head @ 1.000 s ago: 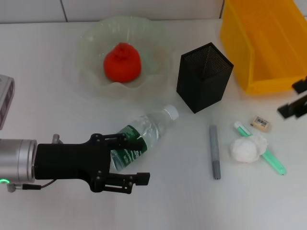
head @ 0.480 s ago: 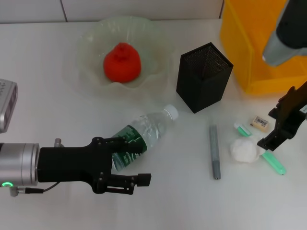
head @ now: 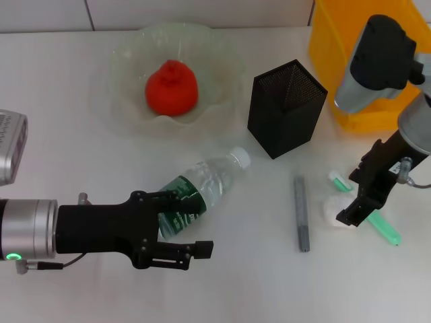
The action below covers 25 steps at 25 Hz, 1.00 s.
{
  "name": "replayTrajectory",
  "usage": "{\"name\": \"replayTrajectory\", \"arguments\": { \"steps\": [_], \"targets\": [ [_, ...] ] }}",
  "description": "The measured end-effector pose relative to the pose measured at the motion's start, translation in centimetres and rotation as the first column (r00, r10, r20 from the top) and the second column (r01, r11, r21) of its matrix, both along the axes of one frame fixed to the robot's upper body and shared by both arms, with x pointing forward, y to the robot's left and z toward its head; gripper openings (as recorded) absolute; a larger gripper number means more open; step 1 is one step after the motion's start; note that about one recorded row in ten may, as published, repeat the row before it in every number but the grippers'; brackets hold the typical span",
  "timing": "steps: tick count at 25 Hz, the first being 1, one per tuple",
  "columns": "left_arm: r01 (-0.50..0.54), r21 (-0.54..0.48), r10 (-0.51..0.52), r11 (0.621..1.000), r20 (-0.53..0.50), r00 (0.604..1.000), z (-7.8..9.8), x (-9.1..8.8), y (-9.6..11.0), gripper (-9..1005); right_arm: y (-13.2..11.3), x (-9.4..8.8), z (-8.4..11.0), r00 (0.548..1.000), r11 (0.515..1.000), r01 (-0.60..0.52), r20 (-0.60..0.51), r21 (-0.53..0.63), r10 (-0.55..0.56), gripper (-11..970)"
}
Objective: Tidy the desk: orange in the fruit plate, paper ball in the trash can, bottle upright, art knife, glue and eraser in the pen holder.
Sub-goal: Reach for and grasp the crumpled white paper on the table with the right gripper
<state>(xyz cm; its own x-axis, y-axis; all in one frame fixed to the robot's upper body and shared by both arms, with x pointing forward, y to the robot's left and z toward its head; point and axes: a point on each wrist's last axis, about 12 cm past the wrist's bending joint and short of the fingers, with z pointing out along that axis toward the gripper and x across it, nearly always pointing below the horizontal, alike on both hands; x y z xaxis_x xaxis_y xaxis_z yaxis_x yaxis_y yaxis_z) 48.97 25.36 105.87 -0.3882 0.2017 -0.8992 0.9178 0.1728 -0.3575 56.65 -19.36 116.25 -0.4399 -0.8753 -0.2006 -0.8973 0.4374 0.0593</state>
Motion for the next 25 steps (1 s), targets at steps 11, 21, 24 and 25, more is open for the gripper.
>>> {"name": "replayTrajectory", "arguments": {
  "steps": [11, 21, 24, 25],
  "targets": [
    [-0.014, 0.014, 0.013, 1.000, 0.009, 1.000, 0.0, 0.4, -0.1, 845, 0.9, 0.6, -2.0, 1.000, 1.000, -0.010, 0.003, 0.003, 0.010, 831],
    [-0.026, 0.026, 0.025, 0.999, 0.015, 1.000, -0.1, 0.6, 0.0, 845, 1.4, 0.7, -2.3, 0.999, 0.999, -0.041, -0.012, 0.003, 0.041, 830],
    [-0.028, 0.029, 0.028, 0.999, 0.018, 0.999, -0.1, 0.7, 0.0, 845, 1.4, 0.7, -2.3, 0.999, 0.999, -0.041, -0.015, 0.002, 0.041, 743],
    [-0.029, 0.030, 0.028, 0.999, 0.018, 0.999, -0.1, 0.7, 0.0, 845, 1.4, 0.6, -2.4, 0.999, 0.999, -0.041, -0.017, 0.002, 0.041, 714]
  ]
}}
